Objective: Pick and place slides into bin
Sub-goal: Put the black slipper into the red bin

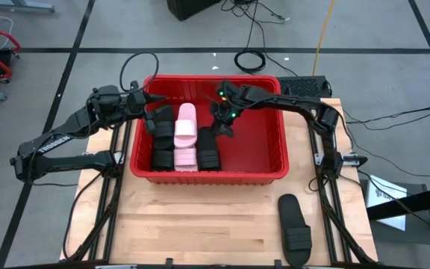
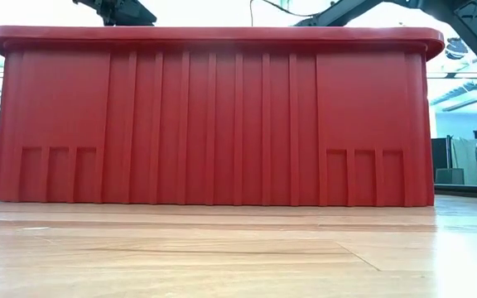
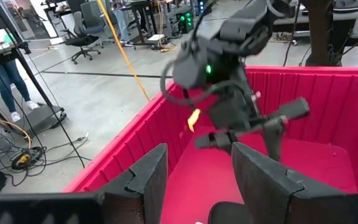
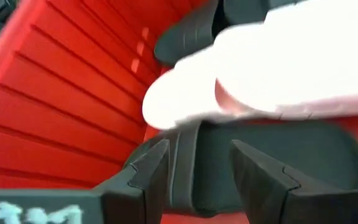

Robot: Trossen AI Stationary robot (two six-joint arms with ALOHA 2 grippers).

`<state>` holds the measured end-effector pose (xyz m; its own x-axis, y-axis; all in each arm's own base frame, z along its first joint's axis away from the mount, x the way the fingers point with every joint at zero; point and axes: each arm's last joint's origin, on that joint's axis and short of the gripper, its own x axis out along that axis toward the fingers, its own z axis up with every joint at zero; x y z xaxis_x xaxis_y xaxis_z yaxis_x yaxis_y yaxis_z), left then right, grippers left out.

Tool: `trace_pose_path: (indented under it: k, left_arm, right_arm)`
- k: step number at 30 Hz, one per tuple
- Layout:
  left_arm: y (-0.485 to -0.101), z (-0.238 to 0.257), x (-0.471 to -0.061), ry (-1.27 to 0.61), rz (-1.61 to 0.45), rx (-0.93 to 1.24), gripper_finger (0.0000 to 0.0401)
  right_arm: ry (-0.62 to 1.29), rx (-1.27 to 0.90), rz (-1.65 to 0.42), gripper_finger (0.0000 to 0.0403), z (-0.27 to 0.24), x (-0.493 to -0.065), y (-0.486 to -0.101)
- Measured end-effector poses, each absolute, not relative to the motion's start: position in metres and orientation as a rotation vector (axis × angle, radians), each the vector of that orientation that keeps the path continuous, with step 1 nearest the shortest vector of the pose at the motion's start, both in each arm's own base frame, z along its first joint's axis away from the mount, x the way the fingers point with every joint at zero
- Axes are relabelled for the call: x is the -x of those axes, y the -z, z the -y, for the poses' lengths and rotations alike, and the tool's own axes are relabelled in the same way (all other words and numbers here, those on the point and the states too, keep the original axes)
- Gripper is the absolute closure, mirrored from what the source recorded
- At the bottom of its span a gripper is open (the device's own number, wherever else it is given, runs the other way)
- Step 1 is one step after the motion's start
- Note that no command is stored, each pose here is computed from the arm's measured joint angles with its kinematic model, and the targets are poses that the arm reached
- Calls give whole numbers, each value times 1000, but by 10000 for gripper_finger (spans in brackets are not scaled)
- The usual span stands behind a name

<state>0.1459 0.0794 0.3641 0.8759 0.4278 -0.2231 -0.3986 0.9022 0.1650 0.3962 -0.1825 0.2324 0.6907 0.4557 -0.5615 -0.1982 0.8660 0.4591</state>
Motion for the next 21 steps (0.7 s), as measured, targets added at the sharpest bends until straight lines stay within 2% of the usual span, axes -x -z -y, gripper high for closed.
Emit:
trace_pose_path:
  k: [6,11,21]
  left_arm:
    - [-362,-78,-146,-390,-266,-83,222]
    - [-363,-70,-149,-221,-242,-51,222]
    - [-362,-43,-167,61,-222,-13,222]
  right_arm:
    - [-335,-307,-633,242,189,-389,-259]
    - [-255,-237,-606,246,186,-382,-282]
    - [-317,-179,-542,247,154,-378,-316]
